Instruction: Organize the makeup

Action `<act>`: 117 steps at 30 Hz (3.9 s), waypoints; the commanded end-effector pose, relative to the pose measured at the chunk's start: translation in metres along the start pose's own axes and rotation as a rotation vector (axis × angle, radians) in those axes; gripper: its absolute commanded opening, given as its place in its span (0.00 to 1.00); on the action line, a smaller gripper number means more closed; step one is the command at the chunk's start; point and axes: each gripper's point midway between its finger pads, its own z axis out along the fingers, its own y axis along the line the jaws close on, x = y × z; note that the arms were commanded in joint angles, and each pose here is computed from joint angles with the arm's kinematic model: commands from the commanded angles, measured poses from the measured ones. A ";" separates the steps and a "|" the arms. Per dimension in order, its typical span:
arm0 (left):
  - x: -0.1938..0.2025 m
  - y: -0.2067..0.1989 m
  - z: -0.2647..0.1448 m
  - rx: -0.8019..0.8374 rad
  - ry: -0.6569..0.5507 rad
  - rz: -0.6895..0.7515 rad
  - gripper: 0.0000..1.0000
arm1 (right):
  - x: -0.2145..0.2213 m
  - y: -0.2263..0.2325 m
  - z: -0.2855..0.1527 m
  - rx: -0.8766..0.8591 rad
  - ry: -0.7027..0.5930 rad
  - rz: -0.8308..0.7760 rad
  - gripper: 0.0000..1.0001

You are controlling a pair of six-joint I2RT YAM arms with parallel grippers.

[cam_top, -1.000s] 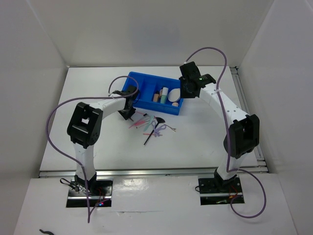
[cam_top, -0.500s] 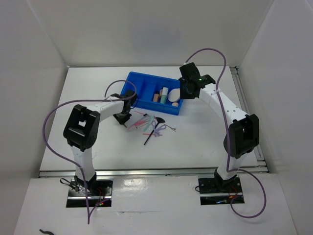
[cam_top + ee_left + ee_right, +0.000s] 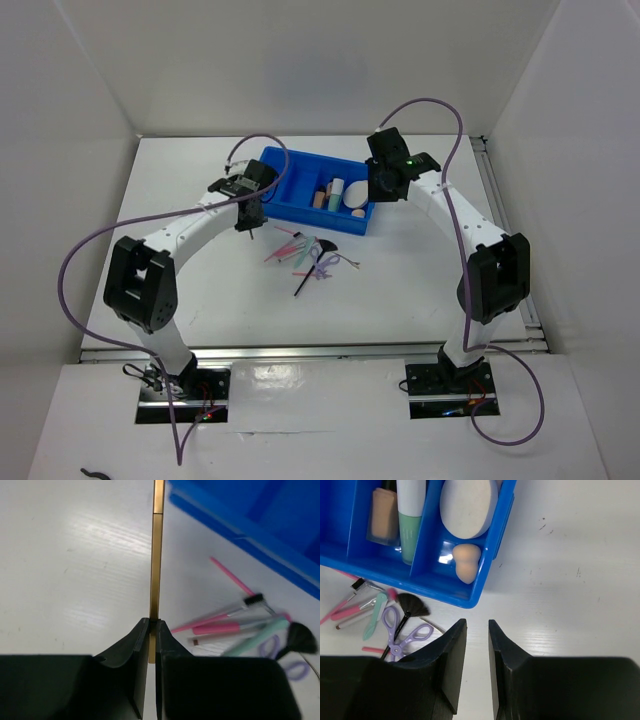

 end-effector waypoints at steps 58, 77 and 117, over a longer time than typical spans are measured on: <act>-0.153 -0.066 0.095 0.280 -0.083 0.096 0.91 | -0.018 -0.008 0.053 -0.045 0.058 0.184 0.84; -0.068 -0.075 0.077 0.477 0.061 0.110 0.80 | -0.032 -0.050 0.135 0.087 0.080 0.207 0.69; 0.124 -0.128 0.027 0.374 0.200 0.526 0.53 | -0.022 -0.050 -0.011 -0.042 -0.060 0.243 0.82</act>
